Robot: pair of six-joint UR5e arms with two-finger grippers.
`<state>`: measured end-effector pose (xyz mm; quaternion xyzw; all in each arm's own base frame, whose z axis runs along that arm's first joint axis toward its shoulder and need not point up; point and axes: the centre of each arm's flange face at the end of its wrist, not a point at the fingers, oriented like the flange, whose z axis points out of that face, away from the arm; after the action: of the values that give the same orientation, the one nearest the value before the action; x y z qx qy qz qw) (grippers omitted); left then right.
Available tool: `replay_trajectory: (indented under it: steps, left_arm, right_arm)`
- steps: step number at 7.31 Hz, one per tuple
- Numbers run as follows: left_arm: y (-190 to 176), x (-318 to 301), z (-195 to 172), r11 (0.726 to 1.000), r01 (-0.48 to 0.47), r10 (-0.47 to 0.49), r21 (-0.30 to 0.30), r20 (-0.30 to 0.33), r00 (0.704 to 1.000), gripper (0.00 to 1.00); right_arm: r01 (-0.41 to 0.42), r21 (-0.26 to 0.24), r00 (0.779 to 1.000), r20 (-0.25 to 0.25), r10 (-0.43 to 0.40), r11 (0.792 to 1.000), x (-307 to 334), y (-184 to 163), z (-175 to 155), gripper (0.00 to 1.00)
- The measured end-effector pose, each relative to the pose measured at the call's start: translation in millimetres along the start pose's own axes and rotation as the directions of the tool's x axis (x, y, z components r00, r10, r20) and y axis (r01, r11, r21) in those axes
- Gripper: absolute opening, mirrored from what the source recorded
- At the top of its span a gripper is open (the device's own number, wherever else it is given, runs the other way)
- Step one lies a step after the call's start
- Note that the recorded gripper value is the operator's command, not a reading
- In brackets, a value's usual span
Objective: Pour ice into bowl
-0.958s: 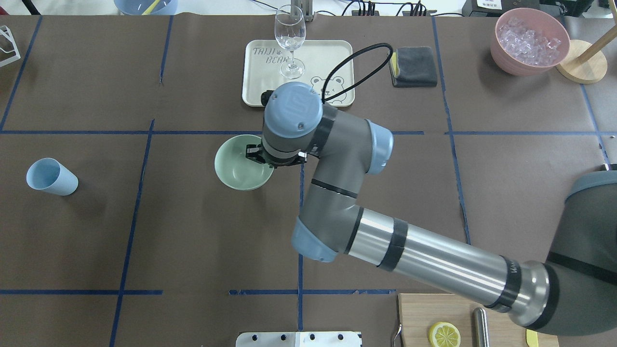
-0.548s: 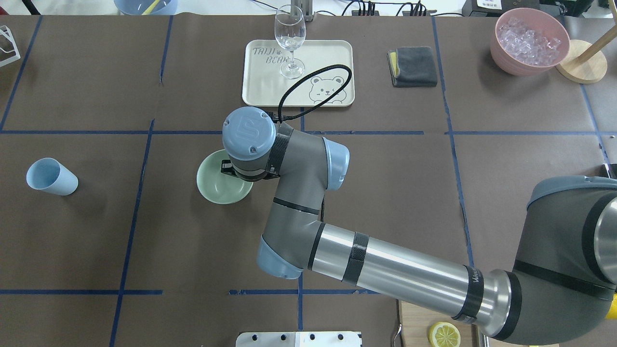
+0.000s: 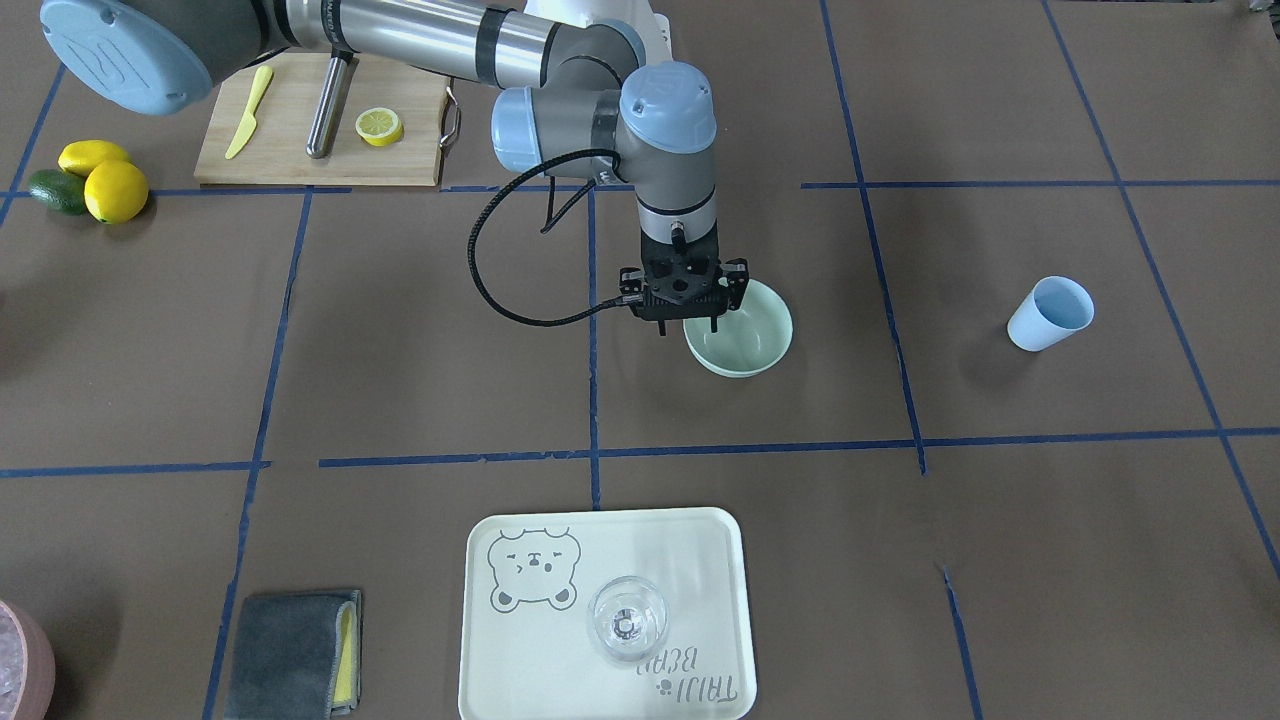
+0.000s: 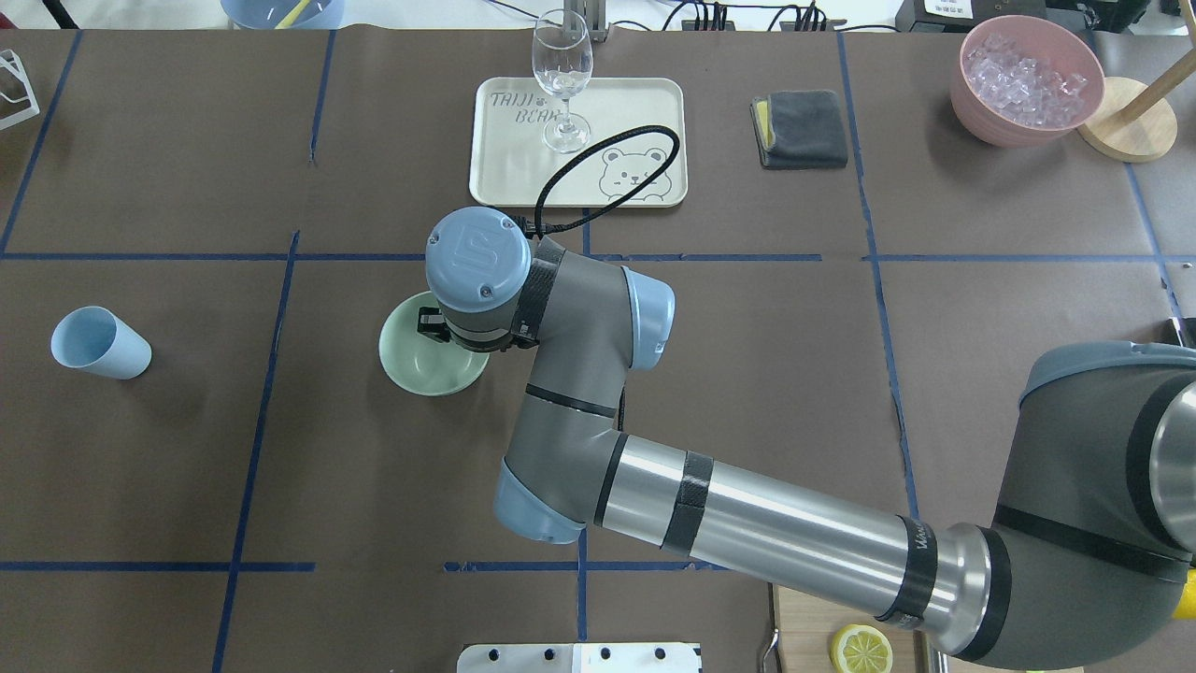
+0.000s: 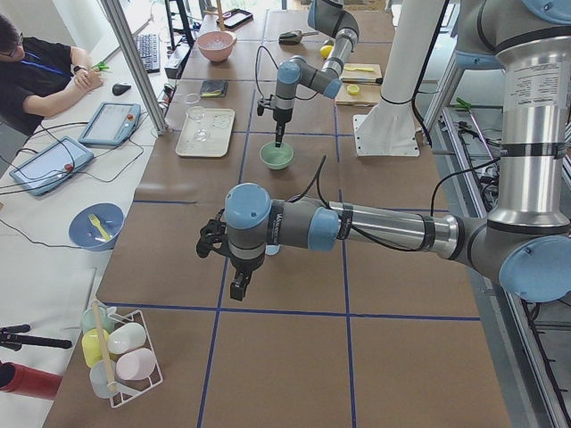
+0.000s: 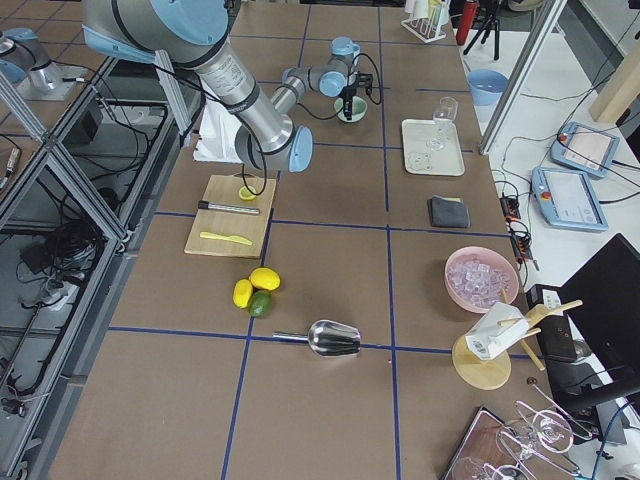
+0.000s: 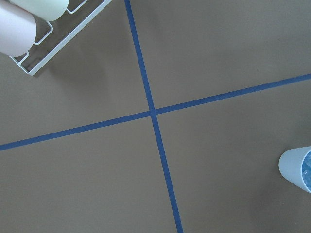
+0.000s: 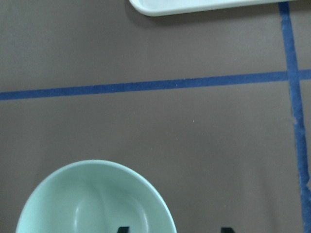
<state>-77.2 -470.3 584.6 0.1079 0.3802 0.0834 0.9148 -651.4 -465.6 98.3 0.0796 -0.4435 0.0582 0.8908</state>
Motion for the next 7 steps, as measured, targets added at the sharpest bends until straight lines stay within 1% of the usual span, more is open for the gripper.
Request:
replay_trajectory:
  steps: [1, 2, 3, 4, 5, 6, 7]
  left_arm:
    - [-2.2, 3.4, -3.6, 1.0, -0.008, 0.008, 0.007, 0.002, 1.0, 1.0]
    - [-5.9, 7.5, -7.5, 1.0, -0.019, 0.019, 0.017, 0.004, 1.0, 1.0]
    - [-11.8, 12.8, -12.4, 0.998, -0.046, 0.046, 0.042, 0.007, 0.999, 1.0]
    - [-18.1, 17.0, -16.3, 0.992, -0.095, 0.094, 0.087, 0.016, 0.995, 1.0]
    - [-22.8, 18.6, -17.8, 0.977, -0.154, 0.151, 0.145, 0.031, 0.988, 1.0]
    - [-25.9, 19.6, -19.0, 0.956, -0.214, 0.208, 0.202, 0.051, 0.977, 1.0]
    - [-29.2, 22.8, -22.5, 0.923, -0.281, 0.271, 0.263, 0.077, 0.96, 1.0]
  right_arm:
    - [0.027, 0.023, 1.0, -0.001, -0.027, 0.999, 23.2, -24.1, -20.1, 1.0]
    - [0.081, 0.028, 0.997, -0.005, -0.081, 0.996, 65.8, -53.8, -41.3, 1.0]
    - [0.147, 0.0, 0.989, 0.003, -0.147, 0.989, 126.9, -91.1, -69.1, 1.0]
    - [0.199, -0.026, 0.98, 0.013, -0.199, 0.98, 196.1, -128.1, -100.3, 1.0]
    - [0.251, -0.032, 0.968, 0.002, -0.252, 0.967, 267.9, -159.3, -127.6, 1.0]
    - [0.31, -0.034, 0.95, -0.034, -0.311, 0.95, 339.0, -181.9, -145.9, 1.0]
    - [0.375, -0.05, 0.923, -0.078, -0.378, 0.926, 410.3, -197.3, -158.5, 1.0]
